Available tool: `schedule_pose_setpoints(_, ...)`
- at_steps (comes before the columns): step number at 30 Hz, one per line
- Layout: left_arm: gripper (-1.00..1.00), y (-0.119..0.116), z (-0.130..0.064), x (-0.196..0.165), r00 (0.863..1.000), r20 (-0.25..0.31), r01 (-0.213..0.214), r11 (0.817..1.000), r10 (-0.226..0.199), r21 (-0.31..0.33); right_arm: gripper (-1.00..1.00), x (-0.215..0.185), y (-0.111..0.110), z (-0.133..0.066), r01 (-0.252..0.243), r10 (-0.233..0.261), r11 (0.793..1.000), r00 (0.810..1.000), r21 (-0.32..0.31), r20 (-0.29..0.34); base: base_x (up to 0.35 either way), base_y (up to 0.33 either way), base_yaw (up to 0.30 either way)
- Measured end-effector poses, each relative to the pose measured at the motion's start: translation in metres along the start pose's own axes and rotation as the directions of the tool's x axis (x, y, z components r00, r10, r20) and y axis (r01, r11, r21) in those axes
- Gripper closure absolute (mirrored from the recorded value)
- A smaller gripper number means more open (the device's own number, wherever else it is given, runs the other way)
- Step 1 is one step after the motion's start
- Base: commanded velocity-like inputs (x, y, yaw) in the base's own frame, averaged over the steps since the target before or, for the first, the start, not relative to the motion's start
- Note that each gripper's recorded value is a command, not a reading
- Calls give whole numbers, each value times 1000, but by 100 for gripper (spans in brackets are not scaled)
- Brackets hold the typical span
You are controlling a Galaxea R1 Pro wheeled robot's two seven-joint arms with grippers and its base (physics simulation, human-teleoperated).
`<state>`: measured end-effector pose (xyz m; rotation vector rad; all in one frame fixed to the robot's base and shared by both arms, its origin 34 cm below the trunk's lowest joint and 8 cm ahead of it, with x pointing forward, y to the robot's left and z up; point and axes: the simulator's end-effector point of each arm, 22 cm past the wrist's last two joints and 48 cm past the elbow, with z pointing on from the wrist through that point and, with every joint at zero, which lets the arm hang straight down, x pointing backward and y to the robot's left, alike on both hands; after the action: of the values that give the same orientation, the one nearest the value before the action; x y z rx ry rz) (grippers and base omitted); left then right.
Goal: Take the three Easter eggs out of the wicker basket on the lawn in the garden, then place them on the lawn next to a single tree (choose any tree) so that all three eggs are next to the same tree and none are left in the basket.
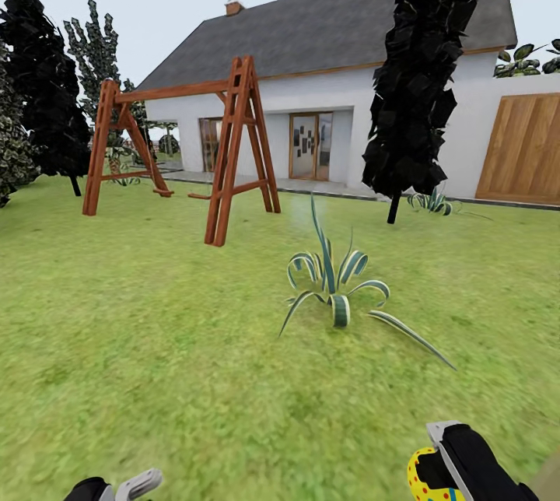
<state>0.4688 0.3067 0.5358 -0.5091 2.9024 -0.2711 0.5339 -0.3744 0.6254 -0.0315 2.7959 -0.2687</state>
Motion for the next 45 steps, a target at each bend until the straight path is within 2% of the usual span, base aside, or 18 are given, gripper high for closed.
schedule_pose_setpoints(18, -100, 7, 28, 7, 1000, 1, 2, 1000, -2, 1, 100, 13, 8, 27, 0, 0, 1000, 1000, -3, 1, 0, 0, 0)
schedule_pose_setpoints(21, -100, 7, 28, 7, 1000, 1, 1, 1000, -1, 1, 100, 13, 8, 27, 0, 0, 1000, 1000, -3, 1, 5, 0, 0)
schedule_pose_setpoints(40, -100, 7, 31, 13, 1000, -12, 7, 1000, -7, 2, 100, 13, 6, 27, 1, -1, 1000, 1000, 0, 0, 323, 20, 0)
schedule_pose_setpoints(45, -100, 7, 33, 14, 1000, -14, 5, 1000, -5, 1, 100, 14, 7, 29, 1, -1, 1000, 1000, 0, -1, 106, 0, 0)
